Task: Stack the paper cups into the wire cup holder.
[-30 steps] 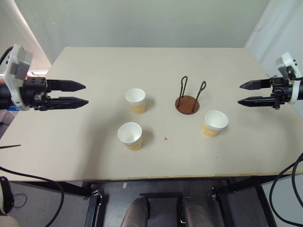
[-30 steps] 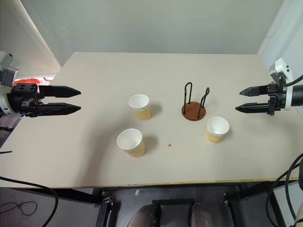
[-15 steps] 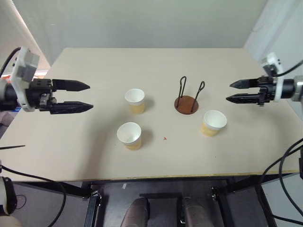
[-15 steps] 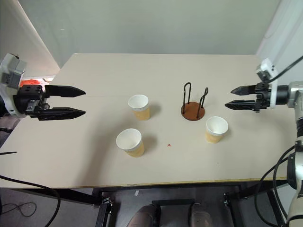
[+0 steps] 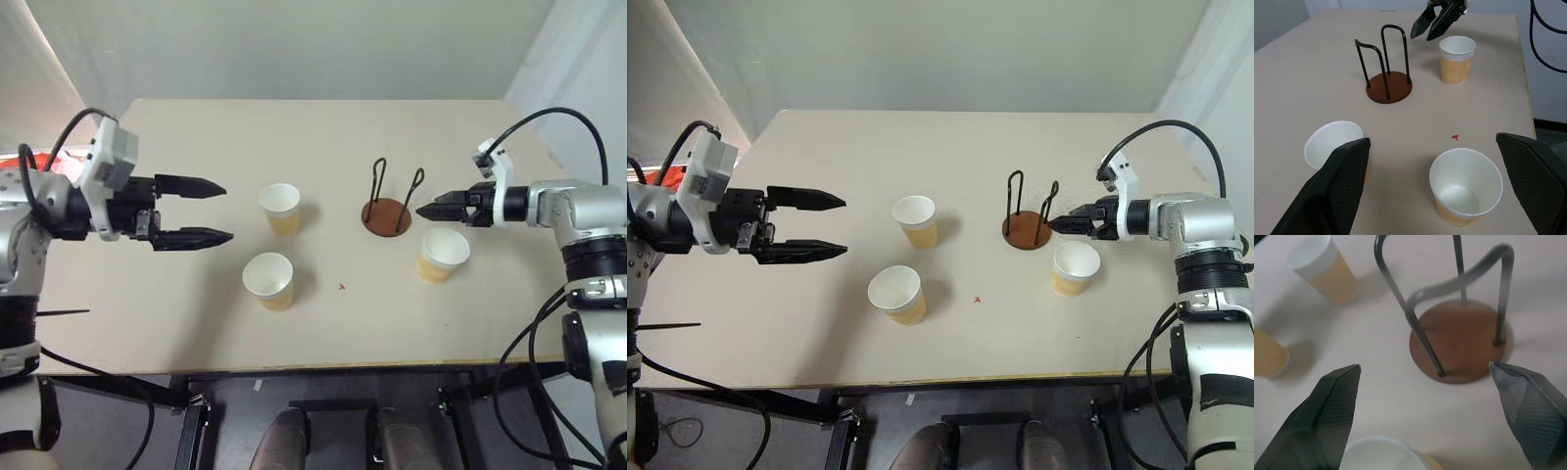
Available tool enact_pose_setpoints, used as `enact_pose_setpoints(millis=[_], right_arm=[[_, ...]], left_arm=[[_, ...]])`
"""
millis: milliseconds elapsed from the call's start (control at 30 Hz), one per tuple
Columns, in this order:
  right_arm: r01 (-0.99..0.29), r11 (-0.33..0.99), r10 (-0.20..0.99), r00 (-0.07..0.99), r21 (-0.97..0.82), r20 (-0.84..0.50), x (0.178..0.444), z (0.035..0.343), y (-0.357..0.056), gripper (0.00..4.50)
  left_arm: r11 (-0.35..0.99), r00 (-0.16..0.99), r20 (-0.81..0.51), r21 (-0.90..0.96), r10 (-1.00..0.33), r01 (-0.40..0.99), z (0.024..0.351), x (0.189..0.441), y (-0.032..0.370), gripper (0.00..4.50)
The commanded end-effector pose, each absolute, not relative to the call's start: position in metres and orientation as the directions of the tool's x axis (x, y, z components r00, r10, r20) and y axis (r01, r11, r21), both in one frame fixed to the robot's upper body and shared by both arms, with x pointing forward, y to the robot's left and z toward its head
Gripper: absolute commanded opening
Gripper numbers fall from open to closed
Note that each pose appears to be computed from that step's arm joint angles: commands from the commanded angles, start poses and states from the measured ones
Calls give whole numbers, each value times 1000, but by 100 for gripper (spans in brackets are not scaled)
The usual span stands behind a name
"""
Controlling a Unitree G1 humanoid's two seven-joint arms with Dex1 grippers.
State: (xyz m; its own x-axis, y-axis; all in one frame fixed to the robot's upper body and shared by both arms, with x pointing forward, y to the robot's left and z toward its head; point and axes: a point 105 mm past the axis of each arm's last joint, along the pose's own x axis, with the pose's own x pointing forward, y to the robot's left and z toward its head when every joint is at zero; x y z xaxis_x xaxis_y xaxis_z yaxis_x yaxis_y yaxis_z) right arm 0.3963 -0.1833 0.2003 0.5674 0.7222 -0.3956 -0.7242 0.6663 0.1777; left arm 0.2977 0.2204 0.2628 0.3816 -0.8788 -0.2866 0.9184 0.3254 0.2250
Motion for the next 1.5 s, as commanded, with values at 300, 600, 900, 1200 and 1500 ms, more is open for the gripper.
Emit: enact_pose_setpoints(millis=[300, 600, 900, 1200, 1500], right_arm=[[-744, 642, 761, 586, 187, -279, 407, 210, -153, 446], [-715, 674, 736, 630, 185, -246, 417, 208, -154, 358], [-731, 653, 755, 610, 197, -242, 413, 206, -151, 48], [-928, 356, 920, 328, 110, -213, 355, 225, -115, 1], [-984, 130, 912, 167, -121, -375, 308, 206, -89, 1]], left_arm=[[312, 389, -270, 287, -881, 906, 275, 292, 211, 450], [315, 393, -268, 291, -880, 903, 275, 292, 209, 450], [321, 400, -278, 289, -873, 902, 269, 296, 209, 450], [279, 369, -293, 306, -882, 910, 279, 292, 208, 450], [225, 321, -383, 273, -867, 935, 263, 286, 207, 450]])
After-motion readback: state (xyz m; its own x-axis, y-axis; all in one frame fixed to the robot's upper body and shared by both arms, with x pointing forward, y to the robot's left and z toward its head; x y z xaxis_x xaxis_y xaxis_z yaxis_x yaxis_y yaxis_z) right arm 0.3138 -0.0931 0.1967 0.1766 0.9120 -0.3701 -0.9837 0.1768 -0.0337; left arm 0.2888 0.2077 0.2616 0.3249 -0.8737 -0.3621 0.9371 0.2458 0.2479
